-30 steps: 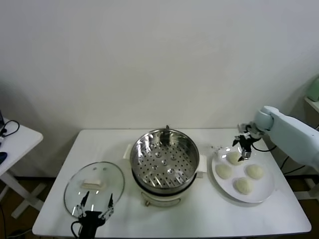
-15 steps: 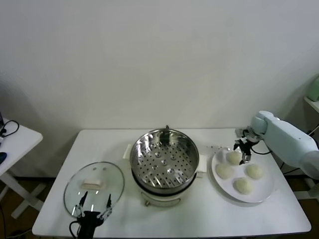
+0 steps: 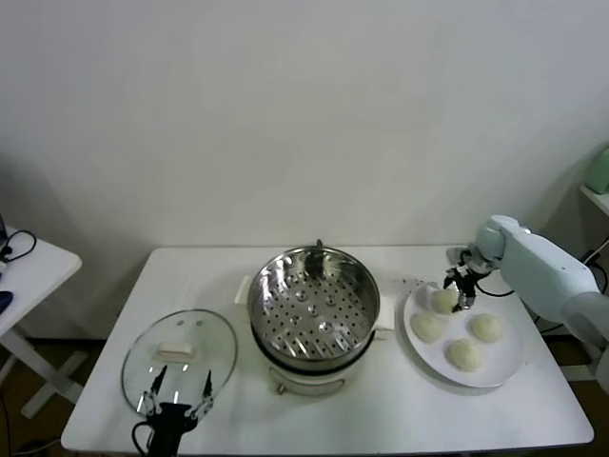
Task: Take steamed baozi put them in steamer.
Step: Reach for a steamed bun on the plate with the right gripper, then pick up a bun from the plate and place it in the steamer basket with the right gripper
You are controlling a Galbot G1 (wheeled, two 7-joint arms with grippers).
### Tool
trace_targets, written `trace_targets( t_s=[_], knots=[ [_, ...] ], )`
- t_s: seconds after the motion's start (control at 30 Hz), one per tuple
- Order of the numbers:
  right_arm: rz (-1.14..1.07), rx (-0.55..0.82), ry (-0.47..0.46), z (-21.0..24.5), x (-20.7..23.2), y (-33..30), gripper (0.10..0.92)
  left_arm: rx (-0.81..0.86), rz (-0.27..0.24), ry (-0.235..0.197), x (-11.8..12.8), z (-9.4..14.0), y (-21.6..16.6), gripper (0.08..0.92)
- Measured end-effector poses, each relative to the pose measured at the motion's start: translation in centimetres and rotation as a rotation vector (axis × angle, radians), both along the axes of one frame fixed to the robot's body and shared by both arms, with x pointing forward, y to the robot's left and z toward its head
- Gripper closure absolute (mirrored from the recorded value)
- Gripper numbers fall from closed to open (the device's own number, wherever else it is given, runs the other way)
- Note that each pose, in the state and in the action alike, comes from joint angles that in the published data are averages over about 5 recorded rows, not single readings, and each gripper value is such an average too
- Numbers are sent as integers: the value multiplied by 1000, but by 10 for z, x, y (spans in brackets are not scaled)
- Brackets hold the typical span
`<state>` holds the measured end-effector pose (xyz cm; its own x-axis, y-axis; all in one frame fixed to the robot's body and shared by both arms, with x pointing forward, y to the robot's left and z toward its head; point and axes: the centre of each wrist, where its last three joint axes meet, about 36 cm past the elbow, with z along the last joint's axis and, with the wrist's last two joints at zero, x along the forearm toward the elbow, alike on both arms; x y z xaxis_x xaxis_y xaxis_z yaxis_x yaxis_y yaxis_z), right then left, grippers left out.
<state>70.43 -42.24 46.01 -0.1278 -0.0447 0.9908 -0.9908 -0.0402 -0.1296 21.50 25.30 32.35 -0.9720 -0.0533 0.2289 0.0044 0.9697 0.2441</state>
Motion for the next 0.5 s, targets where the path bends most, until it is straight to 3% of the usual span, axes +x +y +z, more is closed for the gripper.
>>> trace_targets(
  t_s=[0.27, 0.5],
  knots=[
    [47, 19, -40, 33, 6, 5, 445, 7, 10, -3, -1, 2, 3, 177],
    [205, 39, -135, 132, 18, 36, 445, 15, 23, -6, -3, 5, 6, 177]
  ],
)
